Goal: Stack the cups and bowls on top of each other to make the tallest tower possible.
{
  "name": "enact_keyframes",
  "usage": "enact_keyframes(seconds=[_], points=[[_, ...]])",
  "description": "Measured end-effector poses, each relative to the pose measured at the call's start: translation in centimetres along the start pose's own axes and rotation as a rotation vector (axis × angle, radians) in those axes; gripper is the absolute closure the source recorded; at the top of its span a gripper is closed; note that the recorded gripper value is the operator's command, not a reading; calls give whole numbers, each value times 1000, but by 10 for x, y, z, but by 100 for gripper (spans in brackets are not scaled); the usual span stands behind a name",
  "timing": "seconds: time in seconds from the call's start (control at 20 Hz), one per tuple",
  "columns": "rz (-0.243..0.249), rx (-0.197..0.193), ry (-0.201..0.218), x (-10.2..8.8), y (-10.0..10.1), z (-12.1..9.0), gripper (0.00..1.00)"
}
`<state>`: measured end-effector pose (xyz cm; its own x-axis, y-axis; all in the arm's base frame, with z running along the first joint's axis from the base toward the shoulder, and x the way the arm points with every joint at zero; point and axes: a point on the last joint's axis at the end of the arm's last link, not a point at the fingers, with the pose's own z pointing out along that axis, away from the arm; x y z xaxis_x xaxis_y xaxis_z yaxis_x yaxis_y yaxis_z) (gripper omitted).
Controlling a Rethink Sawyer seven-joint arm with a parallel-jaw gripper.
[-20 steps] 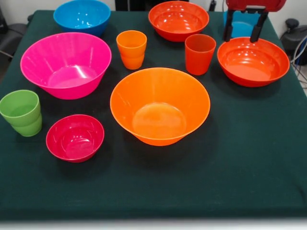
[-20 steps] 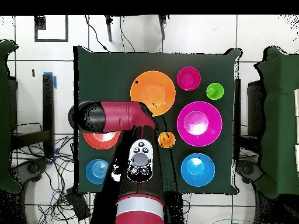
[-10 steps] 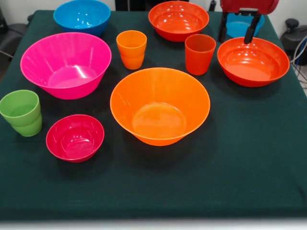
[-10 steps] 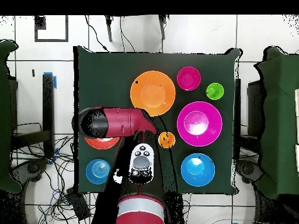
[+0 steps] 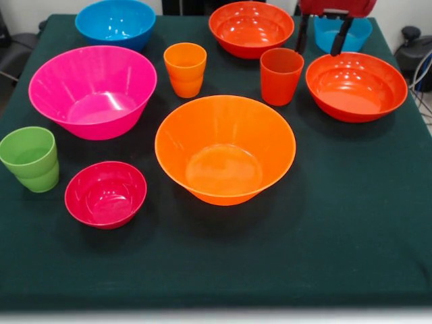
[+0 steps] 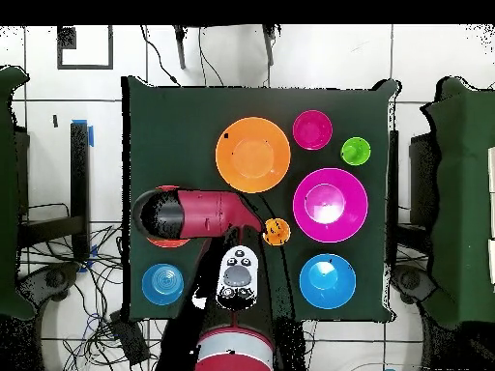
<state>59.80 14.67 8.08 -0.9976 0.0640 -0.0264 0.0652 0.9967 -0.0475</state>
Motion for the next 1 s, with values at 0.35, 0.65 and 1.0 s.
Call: enact_keyframes(seconds=[0.35,0.65,1.0], points=[[47,1,-42,10,-6,14,0],[69,1,-69,12,-14,32,0],[89,-1,-62,20,-15,46,0]])
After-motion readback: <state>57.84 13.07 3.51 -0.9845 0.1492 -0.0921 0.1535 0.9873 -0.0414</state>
